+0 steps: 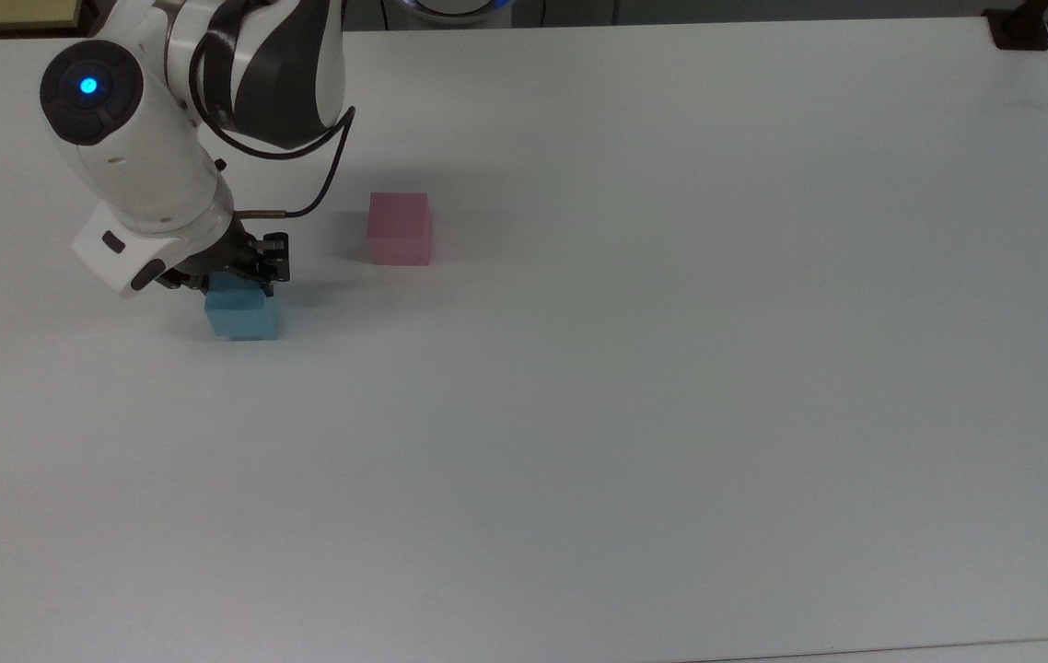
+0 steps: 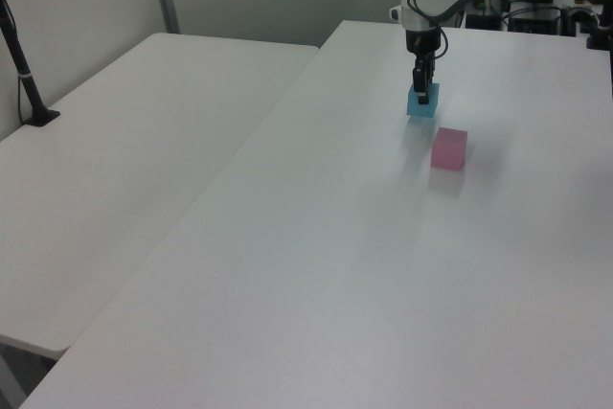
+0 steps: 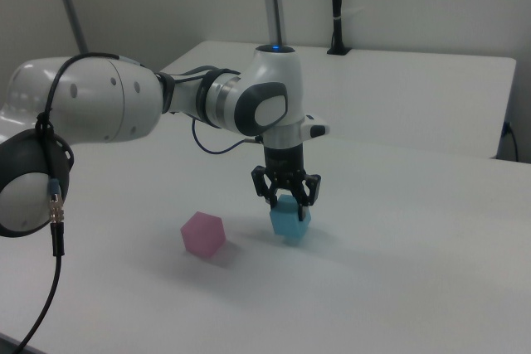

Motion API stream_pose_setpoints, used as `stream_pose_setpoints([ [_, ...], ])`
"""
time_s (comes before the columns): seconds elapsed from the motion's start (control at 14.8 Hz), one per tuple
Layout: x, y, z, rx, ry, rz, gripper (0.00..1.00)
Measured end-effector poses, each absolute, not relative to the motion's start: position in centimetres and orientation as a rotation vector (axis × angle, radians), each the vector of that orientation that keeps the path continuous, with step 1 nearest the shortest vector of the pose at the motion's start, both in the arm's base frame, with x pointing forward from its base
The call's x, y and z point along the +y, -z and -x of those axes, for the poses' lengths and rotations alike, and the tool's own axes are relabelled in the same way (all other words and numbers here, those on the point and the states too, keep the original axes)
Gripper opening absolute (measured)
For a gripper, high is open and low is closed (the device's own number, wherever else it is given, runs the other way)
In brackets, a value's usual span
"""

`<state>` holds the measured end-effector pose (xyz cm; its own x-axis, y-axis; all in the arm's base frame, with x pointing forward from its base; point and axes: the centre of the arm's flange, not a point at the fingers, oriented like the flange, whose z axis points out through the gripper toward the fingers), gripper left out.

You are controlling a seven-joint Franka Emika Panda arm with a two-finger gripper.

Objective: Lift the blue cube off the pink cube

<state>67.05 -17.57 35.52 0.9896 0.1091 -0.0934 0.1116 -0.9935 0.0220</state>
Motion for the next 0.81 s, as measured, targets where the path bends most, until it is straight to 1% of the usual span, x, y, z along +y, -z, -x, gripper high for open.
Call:
stream_pose_setpoints([
  [0.07,-17.6,-35.3,-67.1,0.173,0.148,-3.107,0.67],
  [0.13,-17.5,-35.0,-67.1,0.174,0.154,-3.108,0.80],
  [0.27,-17.5,-34.9,-67.1,0.175,0.158,-3.109,0.89],
  [0.34,-17.5,-34.9,-67.1,0.175,0.158,-3.109,0.99],
  [0.47,-17.5,-35.2,-67.2,0.175,0.150,-3.107,1.00],
  [0.54,-17.5,-35.8,-67.2,0.174,0.134,-3.105,1.00],
  [0.61,-17.6,-37.3,-67.4,0.172,0.097,-3.099,1.00],
  [0.74,-17.3,-42.3,-66.7,0.078,0.029,-3.088,1.00],
  [0.81,-16.8,-45.7,-65.8,0.011,0.017,-3.086,1.00],
])
